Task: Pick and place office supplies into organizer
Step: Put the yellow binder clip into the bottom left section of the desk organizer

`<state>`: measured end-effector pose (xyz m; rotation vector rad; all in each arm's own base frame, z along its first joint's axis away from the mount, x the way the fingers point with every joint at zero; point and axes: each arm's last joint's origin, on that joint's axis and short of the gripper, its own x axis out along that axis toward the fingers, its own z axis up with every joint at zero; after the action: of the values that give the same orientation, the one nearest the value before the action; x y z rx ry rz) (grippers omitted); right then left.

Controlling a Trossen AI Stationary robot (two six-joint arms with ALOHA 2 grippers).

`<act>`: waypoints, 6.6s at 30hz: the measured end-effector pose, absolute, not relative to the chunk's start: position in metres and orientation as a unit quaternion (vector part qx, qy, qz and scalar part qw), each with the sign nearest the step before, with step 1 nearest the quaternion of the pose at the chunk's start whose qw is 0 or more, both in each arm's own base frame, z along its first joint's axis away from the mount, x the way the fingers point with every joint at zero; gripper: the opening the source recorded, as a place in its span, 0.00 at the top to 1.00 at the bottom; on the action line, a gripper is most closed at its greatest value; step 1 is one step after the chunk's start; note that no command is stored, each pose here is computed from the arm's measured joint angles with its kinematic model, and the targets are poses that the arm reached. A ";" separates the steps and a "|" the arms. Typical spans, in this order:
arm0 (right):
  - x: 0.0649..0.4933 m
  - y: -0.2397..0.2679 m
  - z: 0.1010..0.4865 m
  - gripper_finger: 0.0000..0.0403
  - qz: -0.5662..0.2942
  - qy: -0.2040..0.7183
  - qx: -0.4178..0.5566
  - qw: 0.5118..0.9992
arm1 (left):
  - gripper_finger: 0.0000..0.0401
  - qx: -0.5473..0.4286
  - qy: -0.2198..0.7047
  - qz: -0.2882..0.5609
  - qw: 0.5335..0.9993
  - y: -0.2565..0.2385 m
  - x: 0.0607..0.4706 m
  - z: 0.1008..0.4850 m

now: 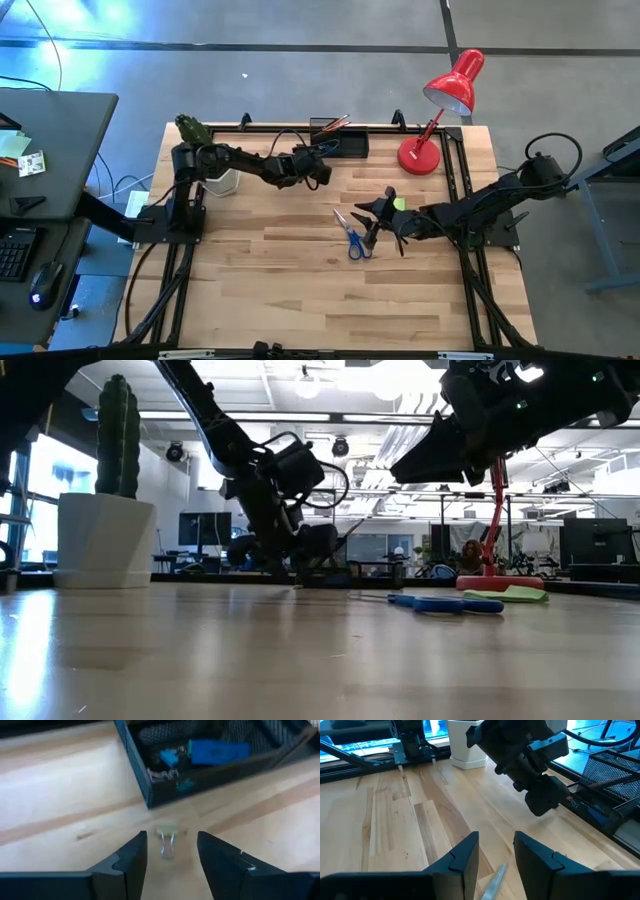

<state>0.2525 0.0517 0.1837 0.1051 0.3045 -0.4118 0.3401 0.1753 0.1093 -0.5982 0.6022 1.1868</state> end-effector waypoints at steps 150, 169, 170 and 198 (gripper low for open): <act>0.251 0.052 0.180 0.71 -0.196 0.169 0.063 0.964 | 0.64 -0.138 0.610 0.328 0.708 0.070 0.361 0.189; 0.251 0.059 0.179 0.71 -0.136 0.183 0.055 0.972 | 0.64 -0.040 0.453 0.231 0.860 -0.057 0.276 0.188; 0.252 0.059 0.181 0.71 -0.123 0.178 0.060 0.974 | 0.64 -0.049 0.427 0.215 0.877 -0.063 0.270 0.188; 0.406 -0.017 0.187 0.71 -0.014 0.293 0.006 0.956 | 0.64 -0.099 0.016 0.022 0.995 -0.091 0.183 0.165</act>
<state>0.4060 -0.0173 0.1869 0.0124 0.5941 -0.0291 0.1830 -0.0906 0.1654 -0.1978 0.0320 0.0442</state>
